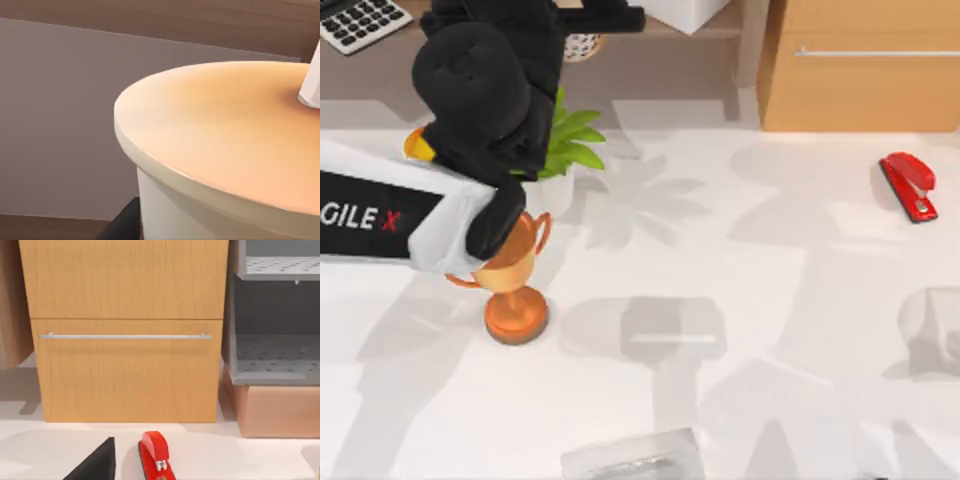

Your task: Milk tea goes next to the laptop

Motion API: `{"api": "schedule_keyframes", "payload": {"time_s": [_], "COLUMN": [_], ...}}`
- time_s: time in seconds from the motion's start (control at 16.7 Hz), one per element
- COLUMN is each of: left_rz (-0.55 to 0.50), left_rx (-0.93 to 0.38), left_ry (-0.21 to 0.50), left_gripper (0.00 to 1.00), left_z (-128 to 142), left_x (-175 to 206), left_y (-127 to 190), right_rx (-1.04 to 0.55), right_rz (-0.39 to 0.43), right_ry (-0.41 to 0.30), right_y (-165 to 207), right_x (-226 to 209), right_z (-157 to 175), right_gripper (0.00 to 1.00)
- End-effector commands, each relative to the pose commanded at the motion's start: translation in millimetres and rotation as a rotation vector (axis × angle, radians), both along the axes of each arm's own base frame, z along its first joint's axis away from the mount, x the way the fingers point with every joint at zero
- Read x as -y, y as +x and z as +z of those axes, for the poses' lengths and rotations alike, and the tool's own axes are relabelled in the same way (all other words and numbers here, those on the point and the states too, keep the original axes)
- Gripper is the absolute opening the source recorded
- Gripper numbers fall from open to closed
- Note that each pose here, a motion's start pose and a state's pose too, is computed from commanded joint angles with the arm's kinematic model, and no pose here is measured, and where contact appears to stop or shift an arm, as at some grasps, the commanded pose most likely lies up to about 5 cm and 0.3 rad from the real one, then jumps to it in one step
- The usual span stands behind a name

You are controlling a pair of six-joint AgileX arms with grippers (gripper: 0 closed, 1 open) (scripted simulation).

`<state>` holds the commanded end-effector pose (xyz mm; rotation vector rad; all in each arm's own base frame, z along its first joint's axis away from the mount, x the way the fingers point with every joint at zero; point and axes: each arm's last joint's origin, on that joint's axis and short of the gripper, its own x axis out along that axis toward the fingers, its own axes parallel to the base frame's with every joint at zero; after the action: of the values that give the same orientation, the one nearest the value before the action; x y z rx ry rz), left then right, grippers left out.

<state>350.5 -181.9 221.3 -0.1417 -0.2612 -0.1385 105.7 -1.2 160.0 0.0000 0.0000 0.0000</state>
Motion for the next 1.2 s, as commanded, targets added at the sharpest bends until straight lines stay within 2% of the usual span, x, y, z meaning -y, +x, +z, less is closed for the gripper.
{"api": "schedule_keyframes", "payload": {"time_s": [0.36, 0.72, 0.9, 1.2], "left_rz": [-0.027, -0.021, 0.000, 0.062], "left_rx": [0.013, 0.001, -0.042, -0.191], "left_ry": [0.057, 0.108, 0.129, 0.148], "left_gripper": [0.00, 0.00, 0.00, 0.00], "left_z": [2.3, -13.5, -33.1, -82.6], "left_x": [-72.9, -130.2, -156.3, -192.8], "left_y": [-6.6, -27.2, -46.1, -99.2], "right_rx": [0.000, 0.000, 0.000, 0.000], "right_rz": [0.000, 0.000, 0.000, 0.000], "right_ry": [0.000, 0.000, 0.000, 0.000], "right_y": [0.0, 0.0, 0.0, 0.0], "right_x": [0.0, 0.0, 0.0, 0.0], "right_z": [0.0, 0.0, 0.0, 0.0], "right_gripper": [1.00, 1.00, 1.00, 1.00]}}
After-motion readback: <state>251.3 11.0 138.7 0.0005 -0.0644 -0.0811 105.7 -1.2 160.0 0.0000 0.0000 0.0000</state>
